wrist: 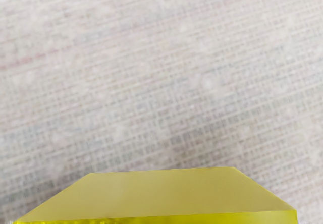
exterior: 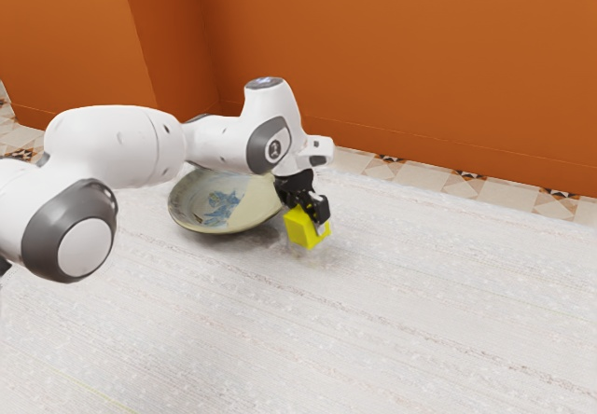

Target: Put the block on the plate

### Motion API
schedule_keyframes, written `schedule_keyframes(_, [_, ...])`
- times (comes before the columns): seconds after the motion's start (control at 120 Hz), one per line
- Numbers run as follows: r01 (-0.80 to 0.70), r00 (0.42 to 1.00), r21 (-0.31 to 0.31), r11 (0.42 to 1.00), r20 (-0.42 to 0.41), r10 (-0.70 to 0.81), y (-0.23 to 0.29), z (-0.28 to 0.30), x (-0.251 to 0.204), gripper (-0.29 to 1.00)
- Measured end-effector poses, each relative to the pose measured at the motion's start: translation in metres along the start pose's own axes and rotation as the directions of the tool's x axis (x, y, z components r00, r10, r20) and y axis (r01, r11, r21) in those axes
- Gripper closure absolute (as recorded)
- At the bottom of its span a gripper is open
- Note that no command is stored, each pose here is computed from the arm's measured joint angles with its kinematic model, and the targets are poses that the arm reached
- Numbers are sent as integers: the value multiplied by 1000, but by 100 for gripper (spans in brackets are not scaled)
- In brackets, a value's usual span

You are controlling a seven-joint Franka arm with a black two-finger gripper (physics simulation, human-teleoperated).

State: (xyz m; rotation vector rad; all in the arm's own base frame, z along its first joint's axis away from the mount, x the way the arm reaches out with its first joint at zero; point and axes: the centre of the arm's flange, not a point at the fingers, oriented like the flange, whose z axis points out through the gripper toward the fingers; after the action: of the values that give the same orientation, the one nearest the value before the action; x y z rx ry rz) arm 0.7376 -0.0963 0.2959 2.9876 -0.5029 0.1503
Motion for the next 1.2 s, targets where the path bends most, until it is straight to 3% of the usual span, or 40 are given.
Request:
schedule_keyframes(0.325, [105, 989, 48, 993, -113, -99, -74, -116, -29, 29])
schedule_keyframes(0.483, [183, 979, 57, 982, -102, -177, -129, -112, -51, 28])
schedule_keyframes(0.675, [230, 973, 50, 972, -34, -229, -165, -60, -67, 28])
schedule_keyframes(0.758, [237, 972, 47, 970, -11, -236, -171, -41, -70, 27])
schedule_keyframes(0.917, [236, 972, 47, 971, -20, -235, -173, -46, -69, 13])
schedule_keyframes(1.2, [159, 983, 76, 984, -110, -150, -131, -150, -60, 3])
